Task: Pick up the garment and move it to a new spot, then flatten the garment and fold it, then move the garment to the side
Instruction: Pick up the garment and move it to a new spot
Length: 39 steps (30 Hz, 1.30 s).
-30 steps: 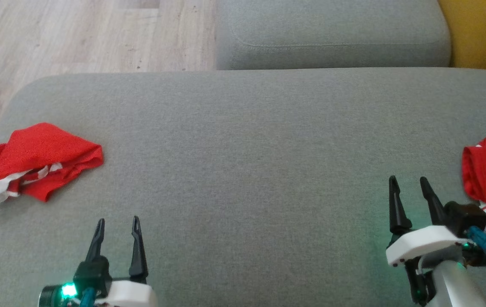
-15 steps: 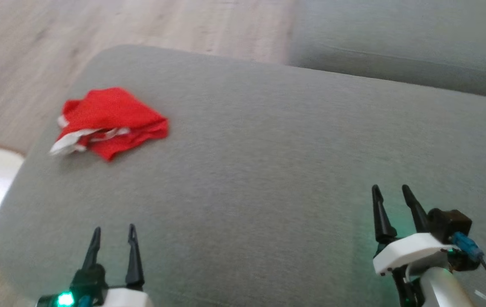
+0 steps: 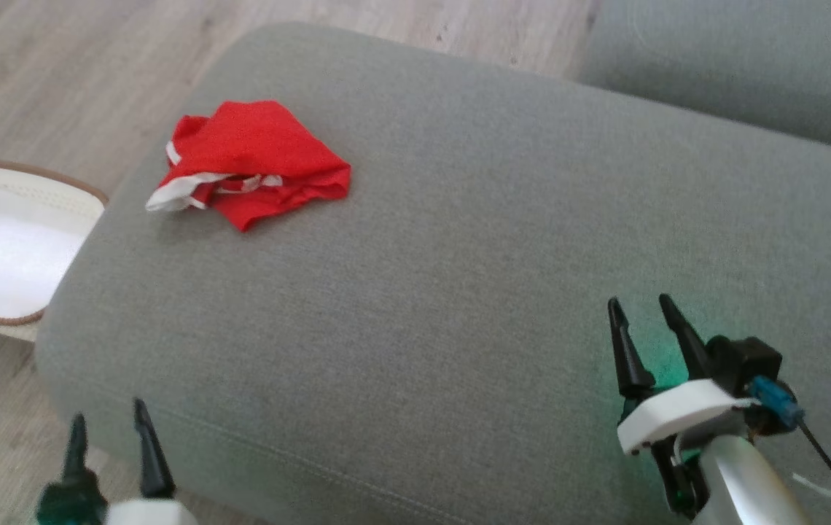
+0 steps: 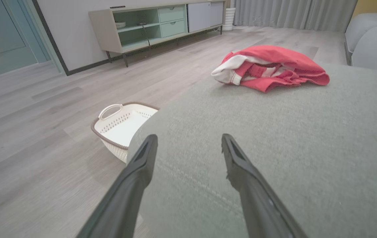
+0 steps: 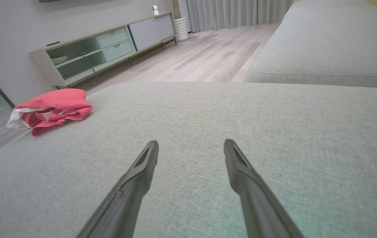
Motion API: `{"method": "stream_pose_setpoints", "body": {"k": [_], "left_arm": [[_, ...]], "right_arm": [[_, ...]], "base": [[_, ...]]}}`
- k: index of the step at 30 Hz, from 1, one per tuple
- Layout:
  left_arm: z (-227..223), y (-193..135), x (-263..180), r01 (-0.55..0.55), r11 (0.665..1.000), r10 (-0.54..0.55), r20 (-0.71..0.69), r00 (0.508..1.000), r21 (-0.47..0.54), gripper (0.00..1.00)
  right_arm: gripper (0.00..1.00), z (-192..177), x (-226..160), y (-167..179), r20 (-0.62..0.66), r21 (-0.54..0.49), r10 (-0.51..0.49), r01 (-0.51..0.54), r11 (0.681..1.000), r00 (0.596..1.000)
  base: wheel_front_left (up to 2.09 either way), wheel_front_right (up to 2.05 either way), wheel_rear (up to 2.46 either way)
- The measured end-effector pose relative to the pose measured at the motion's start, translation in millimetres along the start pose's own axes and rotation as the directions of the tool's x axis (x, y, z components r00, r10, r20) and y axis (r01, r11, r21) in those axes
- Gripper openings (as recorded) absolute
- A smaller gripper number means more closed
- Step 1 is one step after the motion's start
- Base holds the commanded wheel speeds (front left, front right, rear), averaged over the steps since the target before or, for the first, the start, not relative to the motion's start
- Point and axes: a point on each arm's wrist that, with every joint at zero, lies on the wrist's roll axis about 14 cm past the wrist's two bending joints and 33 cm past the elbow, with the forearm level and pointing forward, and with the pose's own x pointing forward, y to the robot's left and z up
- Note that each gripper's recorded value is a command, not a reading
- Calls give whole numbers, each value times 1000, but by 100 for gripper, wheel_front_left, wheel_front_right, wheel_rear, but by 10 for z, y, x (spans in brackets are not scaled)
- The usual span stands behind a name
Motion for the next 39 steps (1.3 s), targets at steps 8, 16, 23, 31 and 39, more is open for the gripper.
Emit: {"method": "stream_pose_setpoints", "body": {"k": [8, 16, 23, 31, 39], "left_arm": [[628, -180, 731, 48, 996, -57, 126, 990, 75, 100], [940, -635, 1510, 146, 974, -172, 142, 975, 175, 100], [660, -943, 2028, 204, 945, -213, 6, 977, 257, 100], [172, -1206, 2382, 230, 944, -189, -183, 965, 237, 100], [54, -1336, 2417, 243, 942, -195, -212, 958, 230, 0]], "right_arm": [[100, -24, 195, -206, 11, -11, -21, 21, 1000, 1000], [100, -61, 415, -460, 30, -17, -45, 45, 999, 999], [100, -140, 457, -755, 34, -8, -101, 102, 995, 994], [100, -121, 464, -1081, 68, -14, -169, 170, 985, 983], [100, -74, 396, -1235, 77, -15, -211, 213, 977, 974]], "base": [[0, 0, 0], [0, 0, 0], [0, 0, 0], [0, 0, 0], [0, 0, 0]]}}
